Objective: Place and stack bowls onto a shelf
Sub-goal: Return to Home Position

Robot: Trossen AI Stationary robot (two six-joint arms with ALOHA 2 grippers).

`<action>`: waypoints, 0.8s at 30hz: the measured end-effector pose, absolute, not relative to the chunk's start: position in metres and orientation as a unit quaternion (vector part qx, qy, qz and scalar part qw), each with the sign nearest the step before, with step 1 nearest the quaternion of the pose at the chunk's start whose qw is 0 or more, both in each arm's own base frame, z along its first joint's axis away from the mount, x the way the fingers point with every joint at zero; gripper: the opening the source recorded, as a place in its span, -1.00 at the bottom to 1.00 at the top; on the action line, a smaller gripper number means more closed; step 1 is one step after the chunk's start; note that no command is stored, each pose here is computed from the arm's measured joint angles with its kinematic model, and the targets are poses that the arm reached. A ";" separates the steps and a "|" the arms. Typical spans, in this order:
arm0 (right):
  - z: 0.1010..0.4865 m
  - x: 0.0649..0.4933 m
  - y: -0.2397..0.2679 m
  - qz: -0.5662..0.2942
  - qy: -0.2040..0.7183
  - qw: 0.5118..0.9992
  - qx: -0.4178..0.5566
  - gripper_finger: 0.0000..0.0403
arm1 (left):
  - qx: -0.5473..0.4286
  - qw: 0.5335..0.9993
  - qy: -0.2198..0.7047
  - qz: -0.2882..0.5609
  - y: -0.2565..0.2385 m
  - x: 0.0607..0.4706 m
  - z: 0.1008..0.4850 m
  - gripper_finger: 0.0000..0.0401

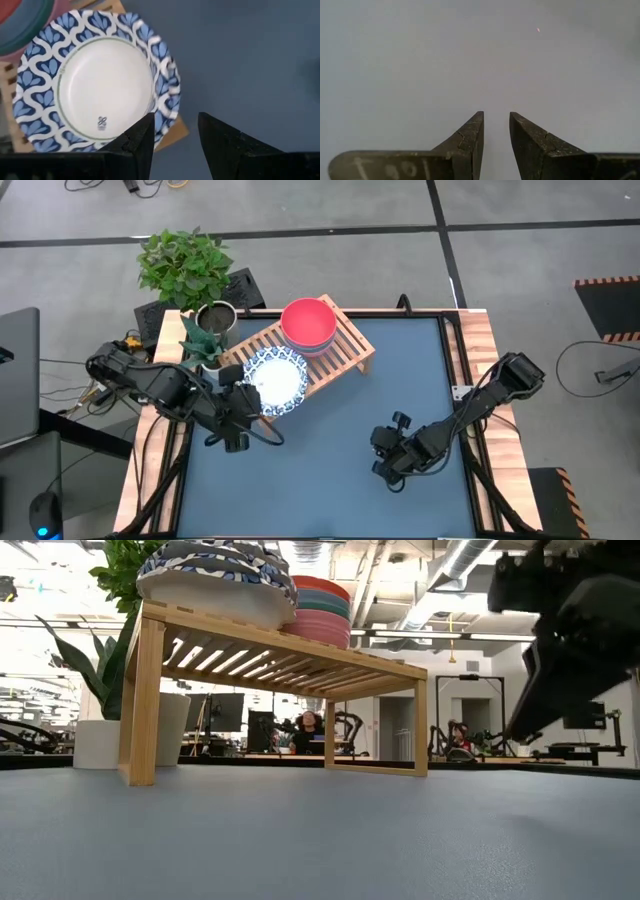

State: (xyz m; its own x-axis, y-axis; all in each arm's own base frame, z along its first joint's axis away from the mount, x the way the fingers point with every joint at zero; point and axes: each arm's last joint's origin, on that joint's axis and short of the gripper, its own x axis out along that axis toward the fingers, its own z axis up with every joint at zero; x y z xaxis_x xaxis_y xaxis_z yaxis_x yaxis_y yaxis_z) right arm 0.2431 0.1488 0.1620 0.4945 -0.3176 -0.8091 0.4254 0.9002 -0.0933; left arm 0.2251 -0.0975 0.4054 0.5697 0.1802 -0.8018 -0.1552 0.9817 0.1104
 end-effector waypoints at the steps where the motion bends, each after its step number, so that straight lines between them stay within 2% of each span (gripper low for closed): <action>1: 0.164 0.245 0.149 -0.210 0.452 0.865 0.057 -0.41 | 0.001 0.889 0.446 0.097 -0.098 0.225 0.407 -0.30; 8: 0.199 0.249 0.150 -0.158 0.424 0.891 0.033 -0.41 | -0.064 0.911 0.392 0.114 -0.101 0.233 0.413 -0.30; 13: 0.246 0.245 0.151 -0.096 0.375 0.922 -0.009 -0.41 | -0.085 0.925 0.356 0.103 -0.105 0.239 0.418 -0.30; 20: 0.308 0.215 0.152 0.002 0.311 0.947 -0.086 -0.41 | -0.074 0.925 0.364 0.077 -0.107 0.239 0.418 -0.30; 24: 0.325 0.191 0.142 0.007 0.298 0.950 -0.092 -0.41 | -0.033 0.944 0.323 0.066 -0.108 0.245 0.425 -0.30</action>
